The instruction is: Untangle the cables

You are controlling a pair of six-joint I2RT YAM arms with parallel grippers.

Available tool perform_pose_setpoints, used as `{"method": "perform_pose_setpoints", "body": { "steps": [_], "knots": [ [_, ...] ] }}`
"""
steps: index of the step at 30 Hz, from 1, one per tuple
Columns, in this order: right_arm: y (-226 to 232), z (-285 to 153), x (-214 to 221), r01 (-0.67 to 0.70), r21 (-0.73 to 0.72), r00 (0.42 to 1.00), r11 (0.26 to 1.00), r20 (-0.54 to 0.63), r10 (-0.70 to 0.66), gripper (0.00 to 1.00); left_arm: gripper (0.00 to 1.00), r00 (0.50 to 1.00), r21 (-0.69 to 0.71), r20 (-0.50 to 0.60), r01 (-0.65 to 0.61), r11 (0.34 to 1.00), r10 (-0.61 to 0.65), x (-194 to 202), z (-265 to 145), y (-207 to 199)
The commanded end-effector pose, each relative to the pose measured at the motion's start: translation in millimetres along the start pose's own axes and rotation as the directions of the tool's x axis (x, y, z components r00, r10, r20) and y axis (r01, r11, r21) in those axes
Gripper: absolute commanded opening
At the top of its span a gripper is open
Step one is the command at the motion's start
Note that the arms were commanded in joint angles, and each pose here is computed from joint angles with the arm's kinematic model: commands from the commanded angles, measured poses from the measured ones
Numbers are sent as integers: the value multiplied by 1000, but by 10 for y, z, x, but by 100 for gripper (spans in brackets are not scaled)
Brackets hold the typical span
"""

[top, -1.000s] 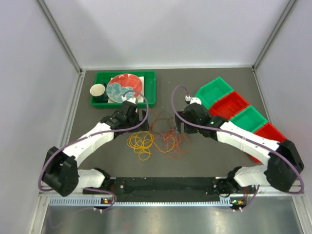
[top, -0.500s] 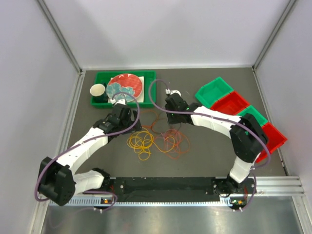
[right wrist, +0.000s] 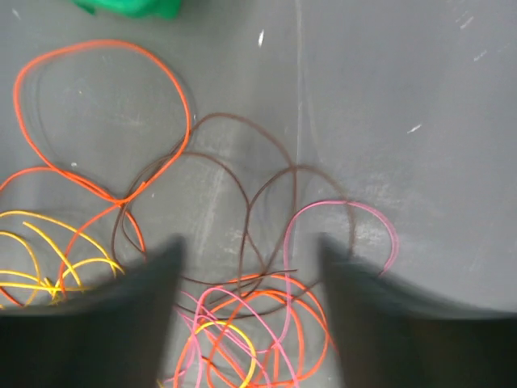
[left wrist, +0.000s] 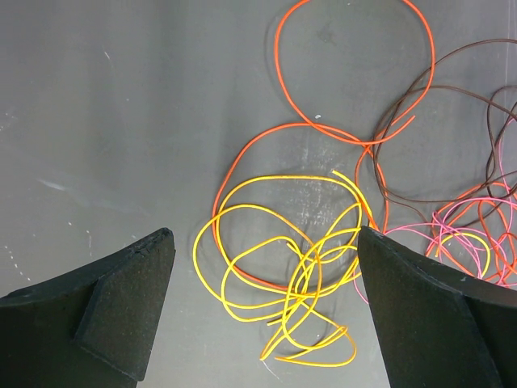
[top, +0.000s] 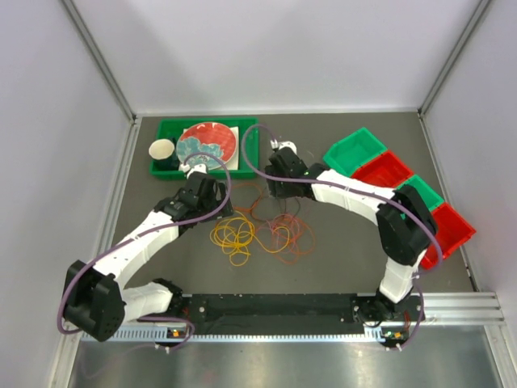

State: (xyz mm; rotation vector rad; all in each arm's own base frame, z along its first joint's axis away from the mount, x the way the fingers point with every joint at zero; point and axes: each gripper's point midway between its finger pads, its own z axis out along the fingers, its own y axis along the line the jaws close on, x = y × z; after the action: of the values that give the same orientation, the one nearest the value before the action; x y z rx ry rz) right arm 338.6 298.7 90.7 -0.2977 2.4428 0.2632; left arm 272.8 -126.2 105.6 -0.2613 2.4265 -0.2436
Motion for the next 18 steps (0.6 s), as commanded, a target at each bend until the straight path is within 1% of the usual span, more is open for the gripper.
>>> {"method": "perform_pose_setpoints", "body": {
  "steps": [1, 4, 6, 8, 10, 12, 14, 16, 18],
  "knots": [
    [-64, -192, -263, 26, 47, 995, 999, 97, -31, 85, 99, 999, 12, 54, 3, 1000, -4, -202, -55, -69],
    [-106, 50, -116, 61, 93, 998, 994, 29, -64, 93, 99, 999, 13, 50, 4, 1000, -4, -192, -39, -73],
    [-114, 202, -48, 91, 104, 996, 990, -3, -91, 92, 99, 999, 13, 47, 3, 1000, -4, -189, -31, -76],
    [-119, 268, -31, 113, 111, 994, 987, -15, -112, 82, 99, 999, 14, 46, 2, 1000, -2, -187, -35, -76],
    [-124, 328, -41, 134, 103, 991, 986, -24, -132, 76, 99, 999, 13, 50, 3, 1000, -4, -200, -36, -76],
    [-153, 373, -81, 127, 85, 992, 988, -27, -125, 75, 99, 999, 16, 48, 2, 1000, -2, -196, -40, -78],
    [-174, 422, -87, 115, 76, 993, 990, -34, -113, 66, 99, 999, 21, 45, 0, 1000, -1, -189, -38, -90],
    [-198, 454, -115, 97, 59, 995, 994, -36, -95, 60, 99, 999, 22, 46, 3, 1000, -4, -196, -40, -92],
    [-178, 488, -121, 85, 42, 996, 995, -39, -83, 56, 99, 999, 21, 44, 3, 1000, -4, -193, -37, -91]
  ]
}}
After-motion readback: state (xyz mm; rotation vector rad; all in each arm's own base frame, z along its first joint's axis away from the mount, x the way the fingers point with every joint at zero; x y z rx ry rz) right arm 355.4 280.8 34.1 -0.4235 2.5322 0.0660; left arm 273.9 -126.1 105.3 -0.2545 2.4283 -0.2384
